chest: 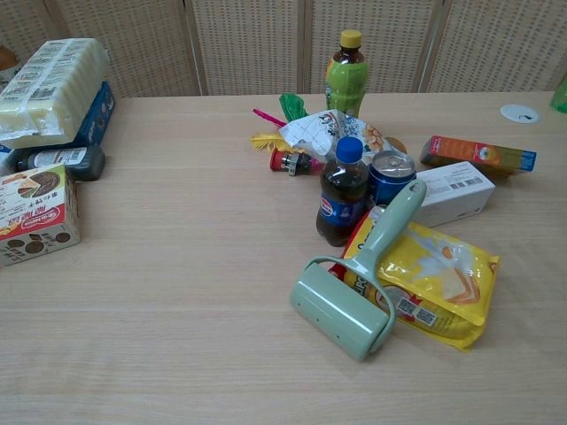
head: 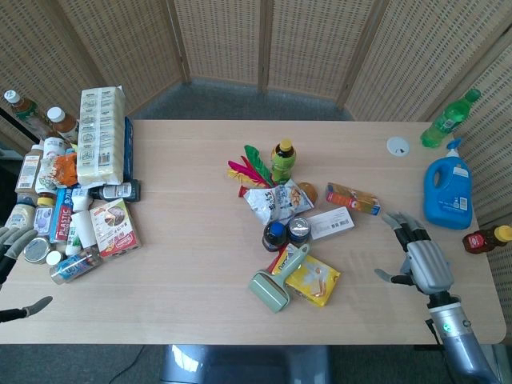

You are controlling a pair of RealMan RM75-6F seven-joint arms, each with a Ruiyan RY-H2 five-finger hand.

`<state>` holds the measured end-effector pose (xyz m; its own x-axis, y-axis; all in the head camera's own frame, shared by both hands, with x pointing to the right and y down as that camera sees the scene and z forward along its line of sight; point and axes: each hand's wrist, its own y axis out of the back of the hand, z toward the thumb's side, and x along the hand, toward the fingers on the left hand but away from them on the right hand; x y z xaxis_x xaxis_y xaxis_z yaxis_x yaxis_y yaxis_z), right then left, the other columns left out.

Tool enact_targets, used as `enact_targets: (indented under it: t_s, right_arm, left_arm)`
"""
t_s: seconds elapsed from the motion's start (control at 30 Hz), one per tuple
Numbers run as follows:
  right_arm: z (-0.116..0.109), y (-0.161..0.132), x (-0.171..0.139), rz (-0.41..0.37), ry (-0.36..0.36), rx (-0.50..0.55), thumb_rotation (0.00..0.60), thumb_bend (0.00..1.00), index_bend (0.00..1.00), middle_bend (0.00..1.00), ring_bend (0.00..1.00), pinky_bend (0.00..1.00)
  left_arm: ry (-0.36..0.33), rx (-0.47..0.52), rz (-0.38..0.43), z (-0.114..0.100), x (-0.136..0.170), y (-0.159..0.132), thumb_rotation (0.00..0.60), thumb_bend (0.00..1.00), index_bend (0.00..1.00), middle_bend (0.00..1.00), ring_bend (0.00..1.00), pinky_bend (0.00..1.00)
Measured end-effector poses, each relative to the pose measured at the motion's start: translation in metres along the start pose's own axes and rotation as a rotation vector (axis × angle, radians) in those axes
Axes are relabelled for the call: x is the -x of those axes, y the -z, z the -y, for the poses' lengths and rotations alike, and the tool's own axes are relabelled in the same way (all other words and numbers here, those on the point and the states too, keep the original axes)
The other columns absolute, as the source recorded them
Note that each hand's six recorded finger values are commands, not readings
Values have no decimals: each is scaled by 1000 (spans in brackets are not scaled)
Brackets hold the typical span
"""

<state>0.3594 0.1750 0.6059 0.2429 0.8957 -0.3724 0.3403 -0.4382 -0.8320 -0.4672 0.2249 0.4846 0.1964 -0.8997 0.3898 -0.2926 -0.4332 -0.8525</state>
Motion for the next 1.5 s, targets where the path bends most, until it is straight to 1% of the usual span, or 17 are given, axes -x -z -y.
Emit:
enact_targets:
  t_s: [0.13,0.3,0.43,0.57,0.8,0.93,1.07,1.17,1.37,1.5]
  right_arm:
    - [-2,-17,35,-68,-1,-8,600,0,0,0,0,0]
    - [6,-41,80,-143,-37,-37,600,0,0,0,0,0]
    - [19,-55,109,-188,-71,-73,600,0,0,0,0,0]
    - [40,-72,133,-227,-114,-97,600,0,0,0,0,0]
    - [67,-103,156,-291,-161,-94,600,0,0,0,0,0]
    - [80,-110,164,-304,-176,-89,600,0,0,0,0,0]
    - [97,-120,171,-314,-198,-53,600,0,0,0,0,0]
    - [105,-126,174,-324,-211,-47,600,0,0,0,0,0]
    - [120,-135,182,-340,-232,-39,600,0,0,0,0,0]
    - [126,-137,188,-342,-245,-37,600,0,0,0,0,0]
  left_arm:
    - [-4,-5,-11,0,-2,2,600,0,0,0,0,0]
    - [0,-17,-30,3,-5,6,600,0,0,0,0,0]
    - [-1,-30,-52,5,-8,11,600,0,0,0,0,0]
    - [-8,-49,-76,5,-10,17,600,0,0,0,0,0]
    - [-19,-68,-114,4,-14,25,600,0,0,0,0,0]
    - [-18,-75,-130,6,-16,30,600,0,0,0,0,0]
    - [-14,-83,-144,8,-19,34,600,0,0,0,0,0]
    - [-9,-89,-151,10,-20,35,600,0,0,0,0,0]
    - [-4,-98,-166,12,-22,39,600,0,0,0,0,0]
    - [-2,-102,-172,14,-23,40,600,0,0,0,0,0]
